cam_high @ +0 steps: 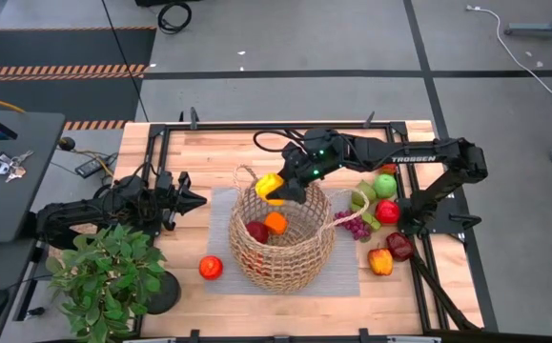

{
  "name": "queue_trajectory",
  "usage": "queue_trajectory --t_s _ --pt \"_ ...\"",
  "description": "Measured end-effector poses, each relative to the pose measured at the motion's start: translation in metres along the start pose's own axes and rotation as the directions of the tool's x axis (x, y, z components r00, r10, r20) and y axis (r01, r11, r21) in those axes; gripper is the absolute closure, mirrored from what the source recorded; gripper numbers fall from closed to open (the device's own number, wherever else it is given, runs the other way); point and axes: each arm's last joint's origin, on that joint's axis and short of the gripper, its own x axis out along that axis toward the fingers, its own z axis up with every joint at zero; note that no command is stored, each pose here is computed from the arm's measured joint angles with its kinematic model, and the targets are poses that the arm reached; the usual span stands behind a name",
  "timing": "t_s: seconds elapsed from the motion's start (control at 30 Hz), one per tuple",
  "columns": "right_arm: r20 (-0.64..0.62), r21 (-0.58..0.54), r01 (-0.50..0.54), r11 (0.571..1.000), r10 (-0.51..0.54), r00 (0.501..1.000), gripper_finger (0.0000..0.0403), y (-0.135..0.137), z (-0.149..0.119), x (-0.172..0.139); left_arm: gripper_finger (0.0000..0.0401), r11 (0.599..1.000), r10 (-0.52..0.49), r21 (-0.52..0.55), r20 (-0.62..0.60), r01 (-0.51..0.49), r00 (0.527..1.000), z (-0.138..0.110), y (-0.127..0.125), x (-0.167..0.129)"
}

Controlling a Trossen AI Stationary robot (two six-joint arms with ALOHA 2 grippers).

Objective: Build produce basket
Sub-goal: Put the yellow bell pepper into the brown basket

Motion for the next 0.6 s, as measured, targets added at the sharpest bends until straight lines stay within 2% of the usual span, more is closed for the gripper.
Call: queue_trajectory --t_s 0.2,0.3,0.47,0.6 --pt "-0.001 -0.005 0.001 1.000 -0.001 1.000 0.0068 0.000 0.000 0.000 0.0373 1.000 0.000 0.000 -0.001 0.000 1.000 0.000 0.000 0.000" --pt "-0.003 -0.044 0.001 0.999 -0.001 1.000 0.0068 0.000 0.000 0.000 0.0369 1.000 0.000 0.001 0.000 0.000 1.000 0.000 0.000 0.000" --pt "-0.032 -0.253 -0.014 0.967 0.006 0.999 0.0068 0.007 -0.007 0.003 0.0365 1.000 0.000 0.000 0.000 0.000 1.000 0.000 0.000 0.000" --pt "-0.041 -0.395 0.033 0.918 -0.054 0.998 0.0068 0.015 -0.017 0.008 0.0369 1.000 0.000 0.000 0.000 0.000 1.000 0.000 0.000 0.000"
